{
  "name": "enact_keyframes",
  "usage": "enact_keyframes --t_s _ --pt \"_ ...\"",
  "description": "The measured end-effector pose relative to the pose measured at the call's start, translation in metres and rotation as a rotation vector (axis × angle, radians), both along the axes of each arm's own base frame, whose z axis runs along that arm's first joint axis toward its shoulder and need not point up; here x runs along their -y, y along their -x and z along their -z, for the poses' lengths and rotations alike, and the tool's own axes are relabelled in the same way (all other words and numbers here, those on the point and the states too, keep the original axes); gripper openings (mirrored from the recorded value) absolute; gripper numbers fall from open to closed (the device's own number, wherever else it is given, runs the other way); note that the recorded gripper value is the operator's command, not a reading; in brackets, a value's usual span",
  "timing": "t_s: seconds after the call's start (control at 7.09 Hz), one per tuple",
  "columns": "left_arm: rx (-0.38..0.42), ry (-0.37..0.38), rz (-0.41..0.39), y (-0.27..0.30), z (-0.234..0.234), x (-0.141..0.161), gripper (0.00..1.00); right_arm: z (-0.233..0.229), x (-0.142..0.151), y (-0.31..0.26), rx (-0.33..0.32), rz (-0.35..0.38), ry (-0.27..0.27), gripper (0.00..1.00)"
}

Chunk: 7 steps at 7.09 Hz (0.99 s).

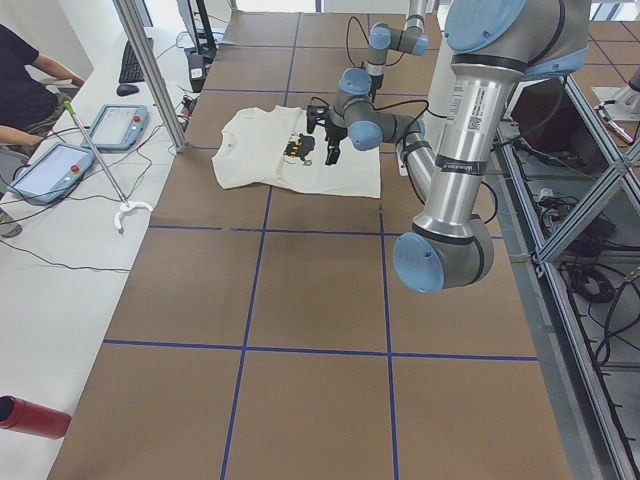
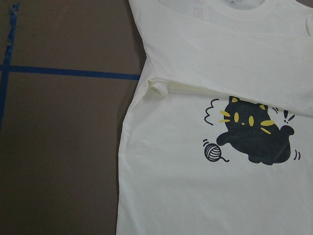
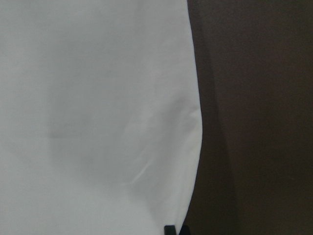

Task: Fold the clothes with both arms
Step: 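Move both grippers to the hem corners nearest the robot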

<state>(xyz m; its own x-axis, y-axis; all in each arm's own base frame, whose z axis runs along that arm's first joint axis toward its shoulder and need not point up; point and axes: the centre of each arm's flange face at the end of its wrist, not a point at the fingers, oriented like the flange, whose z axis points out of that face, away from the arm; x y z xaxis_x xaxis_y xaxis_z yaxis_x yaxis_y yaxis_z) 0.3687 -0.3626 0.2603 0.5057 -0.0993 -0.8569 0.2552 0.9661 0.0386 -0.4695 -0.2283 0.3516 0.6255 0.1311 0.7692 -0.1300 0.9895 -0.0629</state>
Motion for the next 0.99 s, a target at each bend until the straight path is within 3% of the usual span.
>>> enact_keyframes --t_s 0.42,0.71,0.99 --pt "0.014 0.200 0.026 -0.057 -0.038 -0.059 0.90 0.032 0.000 -0.022 0.070 -0.010 -0.015 0.00" --pt "0.059 0.258 0.012 -0.089 -0.059 -0.097 0.89 0.040 0.006 -0.031 0.089 -0.026 -0.019 0.00" --pt "0.112 0.270 0.009 -0.111 -0.083 -0.109 0.87 0.046 0.010 -0.036 0.101 -0.033 -0.022 0.00"
